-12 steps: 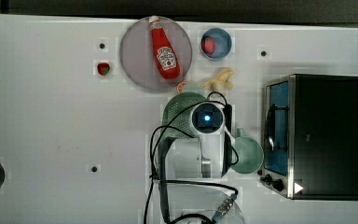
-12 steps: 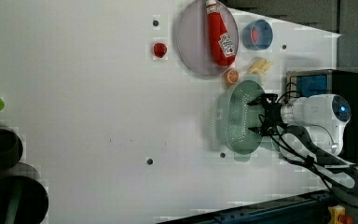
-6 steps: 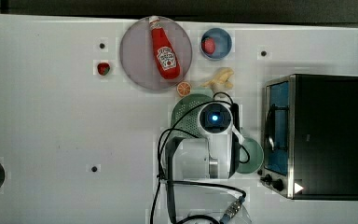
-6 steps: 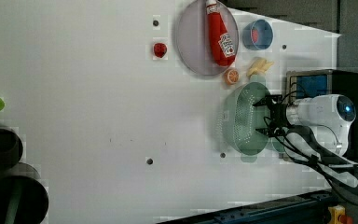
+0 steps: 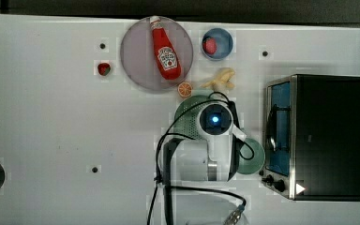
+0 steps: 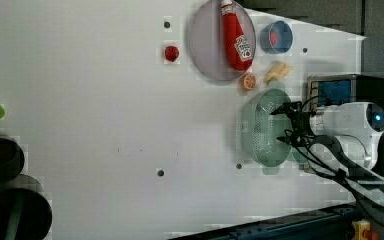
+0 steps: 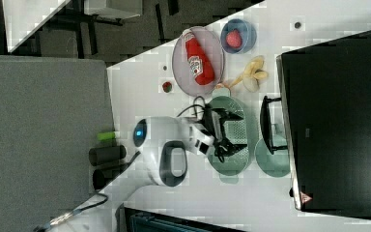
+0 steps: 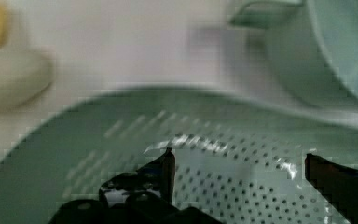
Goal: Drag strainer left to right.
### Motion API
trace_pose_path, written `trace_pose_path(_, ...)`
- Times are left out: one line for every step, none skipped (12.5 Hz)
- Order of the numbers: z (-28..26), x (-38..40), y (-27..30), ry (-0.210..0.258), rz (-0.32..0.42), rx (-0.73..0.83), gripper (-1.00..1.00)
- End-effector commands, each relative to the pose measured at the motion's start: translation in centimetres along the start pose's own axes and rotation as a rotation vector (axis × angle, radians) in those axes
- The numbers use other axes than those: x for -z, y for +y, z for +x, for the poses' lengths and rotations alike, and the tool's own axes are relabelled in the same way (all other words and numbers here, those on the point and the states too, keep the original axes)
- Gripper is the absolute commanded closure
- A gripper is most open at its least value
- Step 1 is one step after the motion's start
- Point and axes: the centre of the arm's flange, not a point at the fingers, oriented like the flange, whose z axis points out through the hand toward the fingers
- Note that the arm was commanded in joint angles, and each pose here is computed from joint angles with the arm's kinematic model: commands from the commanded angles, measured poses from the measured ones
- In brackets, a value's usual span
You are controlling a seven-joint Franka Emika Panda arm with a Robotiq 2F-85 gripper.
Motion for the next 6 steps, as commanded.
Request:
trace_pose_path(-0.4, 9.3, -1.5, 0.069, 0.141, 0.388, -1.00)
trace_pose_path(-0.2, 12.0, -1.4, 0.081, 0.155, 0.417, -1.00)
trace_pose_path(-0.1, 14.7, -1.0, 0.085, 0.160, 0.414, -1.00)
trace_pose_path(-0.3, 17.5, -0.5, 0.086, 0.165, 0.408, -1.00)
trace_pose_path(-0.7, 20.5, 0.1, 0.086, 0.162, 0.407, -1.00)
trace_pose_path(-1.4, 23.4, 0.8, 0.076, 0.154, 0.405, -1.00)
